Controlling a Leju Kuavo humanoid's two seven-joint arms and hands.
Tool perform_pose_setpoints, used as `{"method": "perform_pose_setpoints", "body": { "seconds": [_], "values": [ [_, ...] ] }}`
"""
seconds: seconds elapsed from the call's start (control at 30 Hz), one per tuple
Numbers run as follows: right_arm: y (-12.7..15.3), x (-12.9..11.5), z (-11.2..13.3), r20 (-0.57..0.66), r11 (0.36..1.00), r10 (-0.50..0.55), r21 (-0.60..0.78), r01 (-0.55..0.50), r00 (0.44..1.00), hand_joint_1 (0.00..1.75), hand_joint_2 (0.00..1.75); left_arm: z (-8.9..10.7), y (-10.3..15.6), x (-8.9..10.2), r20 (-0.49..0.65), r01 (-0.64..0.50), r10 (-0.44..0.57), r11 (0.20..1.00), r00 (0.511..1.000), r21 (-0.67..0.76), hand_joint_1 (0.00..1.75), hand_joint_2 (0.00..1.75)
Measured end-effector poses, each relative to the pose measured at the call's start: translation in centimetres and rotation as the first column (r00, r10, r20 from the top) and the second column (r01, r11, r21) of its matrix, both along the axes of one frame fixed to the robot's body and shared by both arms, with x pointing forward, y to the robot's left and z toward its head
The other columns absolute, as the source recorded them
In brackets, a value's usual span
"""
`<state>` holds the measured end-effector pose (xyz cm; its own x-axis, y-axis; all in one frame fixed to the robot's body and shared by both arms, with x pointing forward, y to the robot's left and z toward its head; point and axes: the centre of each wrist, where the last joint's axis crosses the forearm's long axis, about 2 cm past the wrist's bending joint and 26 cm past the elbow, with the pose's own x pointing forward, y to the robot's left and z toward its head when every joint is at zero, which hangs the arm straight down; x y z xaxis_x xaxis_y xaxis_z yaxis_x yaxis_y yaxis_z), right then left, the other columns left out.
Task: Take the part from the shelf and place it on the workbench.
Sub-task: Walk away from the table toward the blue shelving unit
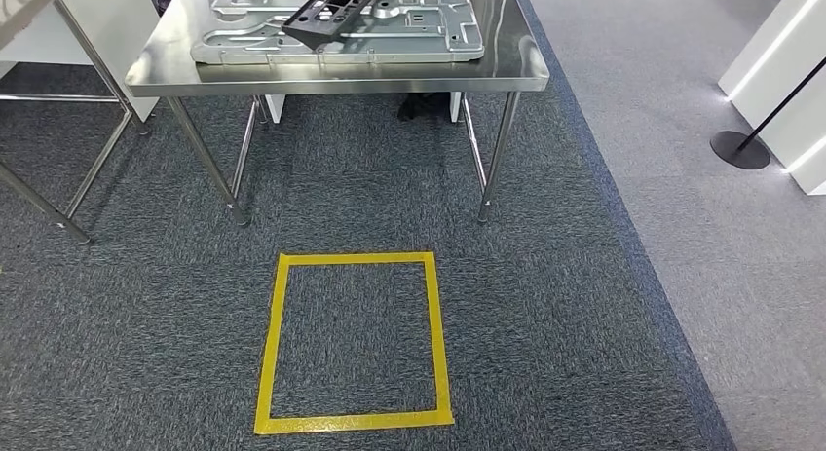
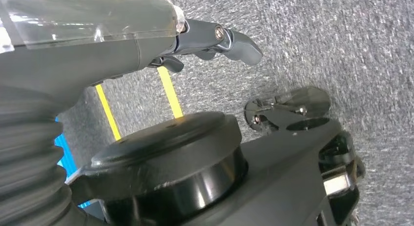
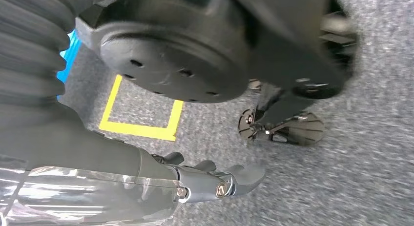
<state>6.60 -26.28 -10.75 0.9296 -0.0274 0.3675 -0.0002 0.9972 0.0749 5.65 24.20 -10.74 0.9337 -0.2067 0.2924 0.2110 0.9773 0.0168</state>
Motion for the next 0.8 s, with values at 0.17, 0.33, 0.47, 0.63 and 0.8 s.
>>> {"method": "perform_pose_setpoints", "body": {
  "seconds": [0.17, 0.33, 0.47, 0.63, 0.8],
  "values": [
    [-0.2, -2.5, -0.3, -0.062, 1.000, -0.007, -0.003, 0.007, 0.998, 0.00, 0.00, 0.1, 1.8, 1.1, 0.039, -0.050, 0.049, 0.998, 0.998, 0.035, 0.00, 0.00],
    [-0.4, -5.4, -0.6, -0.131, 1.000, -0.004, -0.005, 0.004, 0.991, 0.00, 0.00, 0.3, 3.0, 2.3, 0.088, -0.092, 0.087, 0.995, 0.992, 0.048, 0.00, 0.00],
    [-0.4, -5.6, -0.6, -0.138, 1.000, -0.001, -0.008, 0.000, 0.990, 0.00, 0.00, 0.2, 3.6, 1.3, 0.075, -0.122, 0.118, 0.992, 0.990, 0.045, 0.00, 0.00],
    [-0.6, -3.7, -0.4, -0.084, 1.000, -0.004, -0.021, 0.002, 0.996, 0.00, 0.00, -0.4, 3.6, -3.2, -0.020, -0.150, 0.151, 0.988, 0.988, 0.034, 0.00, 0.00],
    [-1.7, -0.1, 0.3, 0.020, 0.998, -0.019, -0.053, 0.020, 1.000, 0.00, 0.00, -0.6, 3.8, -7.6, -0.122, -0.170, 0.172, 0.985, 0.977, 0.033, 0.00, 0.00]
  ]
}}
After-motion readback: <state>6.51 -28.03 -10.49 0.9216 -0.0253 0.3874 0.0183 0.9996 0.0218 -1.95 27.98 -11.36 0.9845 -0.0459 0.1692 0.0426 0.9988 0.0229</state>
